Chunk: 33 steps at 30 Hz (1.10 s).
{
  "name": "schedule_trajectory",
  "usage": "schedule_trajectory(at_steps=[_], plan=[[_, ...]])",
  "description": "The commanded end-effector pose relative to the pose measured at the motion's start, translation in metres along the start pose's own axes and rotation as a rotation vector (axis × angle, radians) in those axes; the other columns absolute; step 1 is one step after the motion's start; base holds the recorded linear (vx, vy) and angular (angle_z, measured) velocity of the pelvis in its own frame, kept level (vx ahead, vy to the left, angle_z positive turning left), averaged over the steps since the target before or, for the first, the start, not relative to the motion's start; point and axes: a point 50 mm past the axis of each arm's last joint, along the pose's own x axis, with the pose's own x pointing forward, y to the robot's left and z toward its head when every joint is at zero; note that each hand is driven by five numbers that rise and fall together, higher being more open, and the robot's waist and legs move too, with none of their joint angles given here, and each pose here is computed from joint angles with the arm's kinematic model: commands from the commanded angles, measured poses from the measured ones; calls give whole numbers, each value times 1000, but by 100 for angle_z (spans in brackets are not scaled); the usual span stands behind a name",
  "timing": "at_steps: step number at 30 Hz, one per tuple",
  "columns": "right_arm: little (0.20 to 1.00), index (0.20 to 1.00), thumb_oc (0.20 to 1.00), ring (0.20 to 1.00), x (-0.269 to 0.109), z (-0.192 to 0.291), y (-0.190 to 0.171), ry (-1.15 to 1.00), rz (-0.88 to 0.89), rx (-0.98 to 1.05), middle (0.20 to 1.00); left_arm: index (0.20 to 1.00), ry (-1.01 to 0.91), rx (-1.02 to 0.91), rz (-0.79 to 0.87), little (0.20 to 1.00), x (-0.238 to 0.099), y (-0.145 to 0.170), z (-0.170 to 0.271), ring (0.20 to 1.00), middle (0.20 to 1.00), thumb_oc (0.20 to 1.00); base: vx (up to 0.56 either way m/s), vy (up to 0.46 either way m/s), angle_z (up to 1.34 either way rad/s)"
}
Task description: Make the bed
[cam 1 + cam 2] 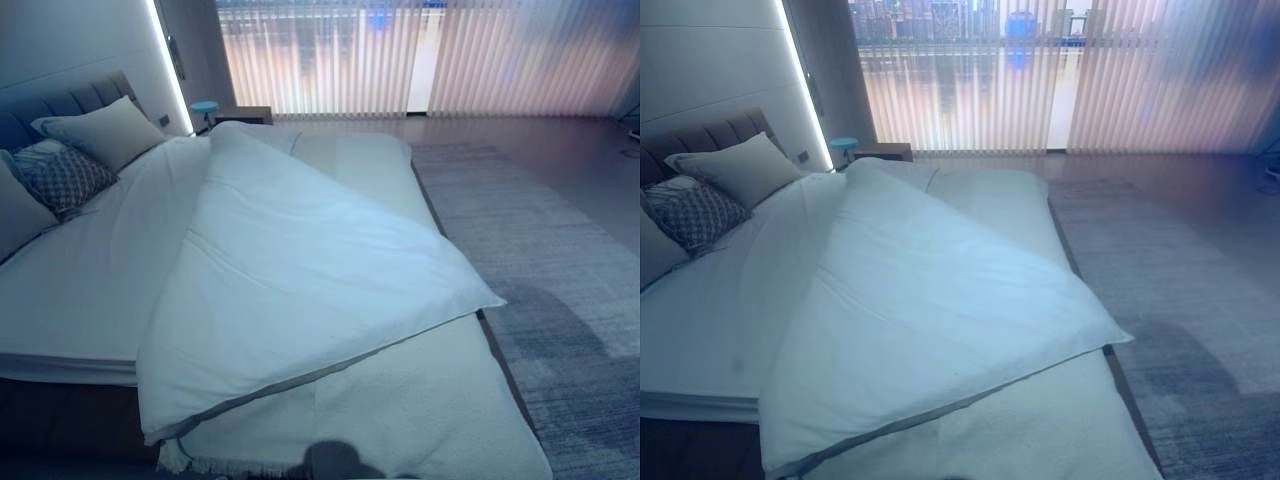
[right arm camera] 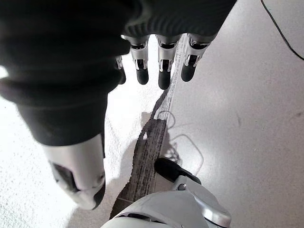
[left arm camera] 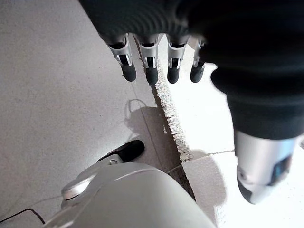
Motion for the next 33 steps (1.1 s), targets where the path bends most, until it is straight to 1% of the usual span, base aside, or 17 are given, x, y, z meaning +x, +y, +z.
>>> schedule_trajectory(at_steps=[1, 6, 10, 11, 16, 19, 22, 23, 24, 25, 26, 28, 29, 30, 33], plan=[[1000, 1000, 1000, 1000, 2, 17, -1, -25, 1, 38, 1000, 1000, -24, 9, 18, 1000, 3, 4, 17, 1000, 1000, 1000, 0, 0, 0], [1000, 1000, 1000, 1000, 2, 24, -1, -49, -2, 244, 1000, 1000, -7, -26, 24, 1000, 3, 3, 12, 1000, 1000, 1000, 27, 6, 0], [1000, 1000, 1000, 1000, 2, 32, -2, -83, -7, 354, 1000, 1000, 0, -51, 33, 1000, 2, 2, 10, 1000, 1000, 1000, 8, 3, 0], [1000, 1000, 1000, 1000, 2, 40, -5, -112, -13, 428, 1000, 1000, 3, -67, 38, 1000, 2, 3, 9, 1000, 1000, 1000, 0, 0, 0], [1000, 1000, 1000, 1000, -1, 74, -23, -236, -39, 625, 1000, 1000, -17, -93, 62, 1000, 3, 7, 15, 1000, 1000, 1000, 0, 0, 0], [1000, 1000, 1000, 1000, -8, 108, -43, -362, -60, 769, 1000, 1000, -43, -107, 83, 1000, 3, 10, 25, 1000, 1000, 1000, -53, 9, 1], [1000, 1000, 1000, 1000, -23, 153, -71, -526, -75, 954, 1000, 1000, -98, -134, 97, 1000, 4, 12, 43, 1000, 1000, 1000, -100, 8, 1], [1000, 1000, 1000, 1000, -23, 154, -71, -527, -76, 954, 1000, 1000, -99, -134, 97, 1000, 4, 12, 43, 1000, 1000, 1000, -98, 10, 4], [1000, 1000, 1000, 1000, -32, 175, -86, -598, -92, 1032, 1000, 1000, -133, -154, 97, 1000, 4, 11, 55, 1000, 1000, 1000, -53, 10, 4], [1000, 1000, 1000, 1000, -32, 175, -86, -598, -92, 1032, 1000, 1000, -133, -154, 97, 1000, 4, 11, 55, 1000, 1000, 1000, -72, 16, 5], [1000, 1000, 1000, 1000, -48, 201, -106, -701, -101, 1131, 1000, 1000, -152, -177, 95, 1000, 4, 10, 63, 1000, 1000, 1000, -17, 8, 10], [1000, 1000, 1000, 1000, -57, 215, -119, -750, -118, 1173, 1000, 1000, -164, -179, 90, 1000, 3, 7, 68, 1000, 1000, 1000, -7, 11, 13], [1000, 1000, 1000, 1000, -57, 216, -120, -751, -119, 1173, 1000, 1000, -165, -180, 90, 1000, 3, 7, 68, 1000, 1000, 1000, 19, 22, 5], [1000, 1000, 1000, 1000, -70, 231, -135, -815, -137, 1209, 1000, 1000, -175, -191, 84, 1000, 3, 5, 72, 1000, 1000, 1000, 0, 0, 0], [1000, 1000, 1000, 1000, -93, 255, -165, -909, -166, 1266, 1000, 1000, -192, -199, 78, 1000, 2, 3, 76, 1000, 1000, 1000, 29, 25, -3]])
